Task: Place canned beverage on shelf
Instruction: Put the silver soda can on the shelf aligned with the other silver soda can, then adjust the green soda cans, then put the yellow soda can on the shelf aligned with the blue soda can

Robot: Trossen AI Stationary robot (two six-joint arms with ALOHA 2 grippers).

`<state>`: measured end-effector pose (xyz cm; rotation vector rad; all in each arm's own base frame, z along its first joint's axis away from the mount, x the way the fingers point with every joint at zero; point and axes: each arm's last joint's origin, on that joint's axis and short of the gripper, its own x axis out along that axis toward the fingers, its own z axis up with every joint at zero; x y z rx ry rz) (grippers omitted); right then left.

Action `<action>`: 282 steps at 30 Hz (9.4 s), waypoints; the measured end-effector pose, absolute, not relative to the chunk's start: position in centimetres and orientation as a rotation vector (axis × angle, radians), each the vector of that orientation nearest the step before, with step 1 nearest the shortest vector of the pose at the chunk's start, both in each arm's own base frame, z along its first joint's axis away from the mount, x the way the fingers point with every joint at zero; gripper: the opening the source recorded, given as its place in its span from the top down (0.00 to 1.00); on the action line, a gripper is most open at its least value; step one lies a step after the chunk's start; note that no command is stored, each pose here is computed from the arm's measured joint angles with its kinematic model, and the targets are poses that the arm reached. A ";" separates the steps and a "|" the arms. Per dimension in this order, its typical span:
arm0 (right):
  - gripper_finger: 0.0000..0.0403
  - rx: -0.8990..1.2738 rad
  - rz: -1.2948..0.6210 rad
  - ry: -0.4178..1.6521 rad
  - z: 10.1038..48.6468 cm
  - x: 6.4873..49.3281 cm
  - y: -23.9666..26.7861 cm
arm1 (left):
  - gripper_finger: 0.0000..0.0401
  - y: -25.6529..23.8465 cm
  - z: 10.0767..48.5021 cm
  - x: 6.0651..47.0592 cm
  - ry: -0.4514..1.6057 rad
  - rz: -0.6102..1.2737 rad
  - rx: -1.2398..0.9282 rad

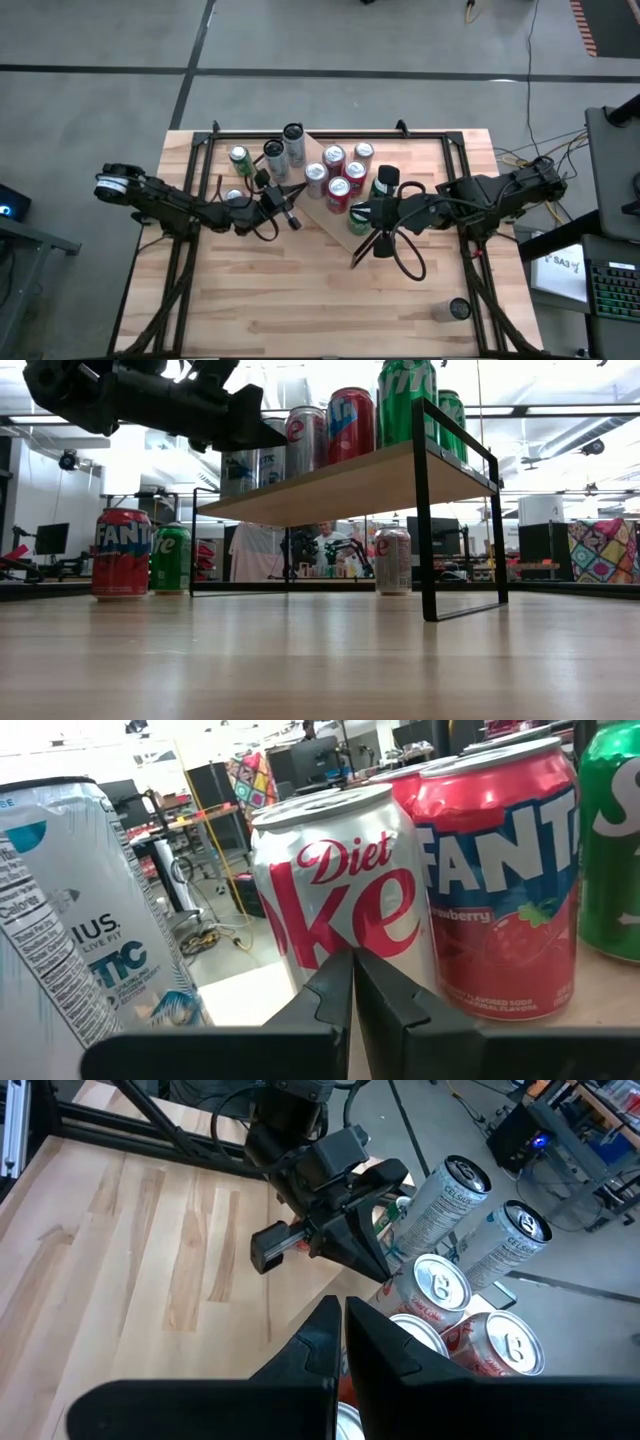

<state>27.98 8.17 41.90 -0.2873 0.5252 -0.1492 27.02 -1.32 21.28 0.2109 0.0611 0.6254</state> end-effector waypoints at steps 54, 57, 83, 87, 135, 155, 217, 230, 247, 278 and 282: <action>0.98 0.255 -0.242 0.612 39.1 29.5 10.2 | 1.00 -7.7 29.6 19.9 -0.192 0.449 0.412; 0.98 0.218 -0.296 0.631 38.8 29.3 10.0 | 1.00 -7.7 29.7 19.9 -0.196 0.441 0.428; 0.98 0.314 -0.906 0.756 38.2 25.7 2.4 | 1.00 -7.7 29.7 19.9 -0.189 0.445 0.458; 0.98 0.304 -0.910 0.770 37.7 26.2 2.5 | 1.00 -7.7 29.7 19.9 -0.189 0.445 0.461; 0.98 0.338 -0.410 0.668 37.9 31.8 10.9 | 1.00 -7.7 29.8 19.9 -0.196 0.447 0.452; 0.98 0.352 -0.500 0.778 36.6 31.8 9.6 | 1.00 -7.7 29.8 19.9 -0.196 0.447 0.453; 0.98 0.545 -0.215 0.852 39.3 31.1 11.2 | 1.00 -7.7 29.8 19.9 -0.195 0.447 0.456; 0.98 0.802 -0.198 1.120 38.3 29.8 11.6 | 1.00 -7.7 29.8 19.9 -0.194 0.447 0.456; 0.98 0.909 -0.529 1.602 36.3 22.9 17.2 | 1.00 -7.7 29.8 19.9 -0.196 0.446 0.449; 0.98 1.143 -0.729 1.468 33.6 12.9 18.9 | 1.00 -7.7 29.7 19.9 -0.216 0.434 0.355; 0.98 1.131 -0.707 1.478 32.9 12.5 19.8 | 1.00 -7.7 29.7 19.9 -0.216 0.433 0.351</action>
